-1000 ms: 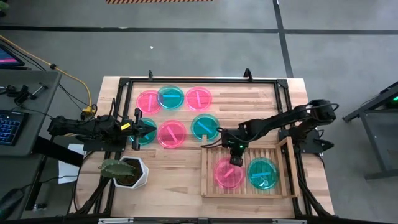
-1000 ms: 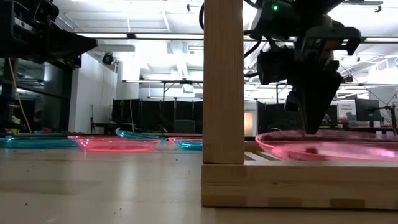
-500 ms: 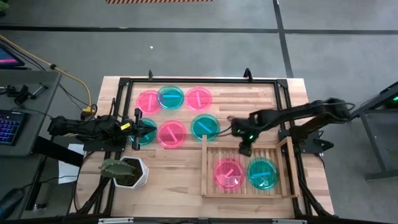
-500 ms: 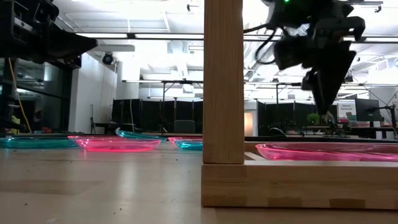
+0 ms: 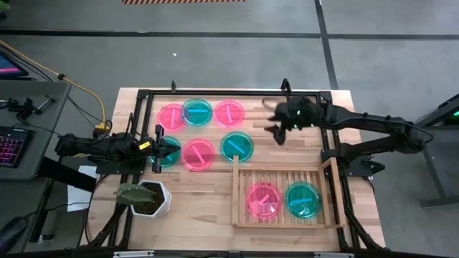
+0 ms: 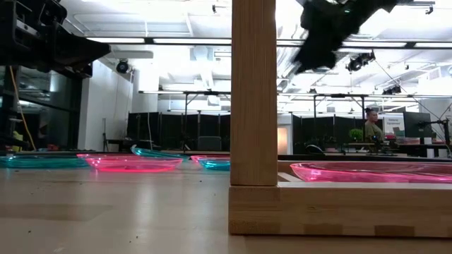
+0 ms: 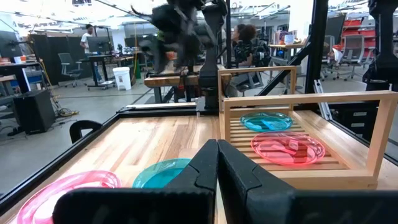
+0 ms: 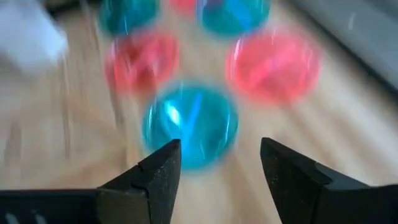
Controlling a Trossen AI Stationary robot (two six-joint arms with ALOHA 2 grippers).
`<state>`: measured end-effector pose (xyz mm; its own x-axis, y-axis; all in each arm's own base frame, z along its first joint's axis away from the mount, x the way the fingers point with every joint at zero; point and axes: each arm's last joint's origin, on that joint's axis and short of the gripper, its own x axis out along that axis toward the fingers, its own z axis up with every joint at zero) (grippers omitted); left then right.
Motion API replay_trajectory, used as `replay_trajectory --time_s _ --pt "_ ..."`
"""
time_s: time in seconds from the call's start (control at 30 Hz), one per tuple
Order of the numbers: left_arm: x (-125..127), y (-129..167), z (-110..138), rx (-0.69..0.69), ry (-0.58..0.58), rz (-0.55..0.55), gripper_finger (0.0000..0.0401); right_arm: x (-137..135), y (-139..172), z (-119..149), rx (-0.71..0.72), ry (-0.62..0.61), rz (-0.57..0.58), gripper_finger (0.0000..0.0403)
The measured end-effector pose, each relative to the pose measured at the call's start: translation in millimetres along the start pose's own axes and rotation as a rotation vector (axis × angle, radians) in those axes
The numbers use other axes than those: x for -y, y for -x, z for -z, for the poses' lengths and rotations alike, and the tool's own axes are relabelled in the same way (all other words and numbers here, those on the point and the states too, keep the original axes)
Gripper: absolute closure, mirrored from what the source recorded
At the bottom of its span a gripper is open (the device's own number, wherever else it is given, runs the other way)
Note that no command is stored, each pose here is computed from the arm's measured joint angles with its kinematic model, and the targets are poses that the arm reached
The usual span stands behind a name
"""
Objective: Place and stack plates onto a shelf
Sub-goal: Stack the blue plate on top of the blue plate on the shelf
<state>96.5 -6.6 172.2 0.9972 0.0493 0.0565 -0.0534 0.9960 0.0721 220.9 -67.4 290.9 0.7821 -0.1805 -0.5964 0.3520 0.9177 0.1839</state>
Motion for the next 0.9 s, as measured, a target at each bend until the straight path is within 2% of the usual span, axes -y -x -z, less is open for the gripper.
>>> replay_trajectory --time_s 0.2,0.53,0.63,0.73,0.8,0.9 --pt "0 0 0 0.001 0.0 -0.003 0.0401 11 2 -25 0.221 -0.082 -0.092 0.0198" --pt "0 0 -2 0.017 0.008 -0.001 0.0401 8 9 -33 0.313 -0.194 -0.13 0.0198" --pt "0 0 -10 0.1 0.15 0.019 0.0401 8 11 -37 0.349 -0.241 -0.142 0.0198" --pt "-2 3 -23 0.236 0.331 0.04 0.0401 8 13 -40 0.383 -0.289 -0.142 0.0198" --pt "-3 5 -32 0.336 0.408 0.043 0.0401 8 13 -41 0.397 -0.317 -0.142 0.0198" --pt "-9 11 -45 0.499 0.507 -0.041 0.0401 8 14 -42 0.41 -0.339 -0.147 0.0198"
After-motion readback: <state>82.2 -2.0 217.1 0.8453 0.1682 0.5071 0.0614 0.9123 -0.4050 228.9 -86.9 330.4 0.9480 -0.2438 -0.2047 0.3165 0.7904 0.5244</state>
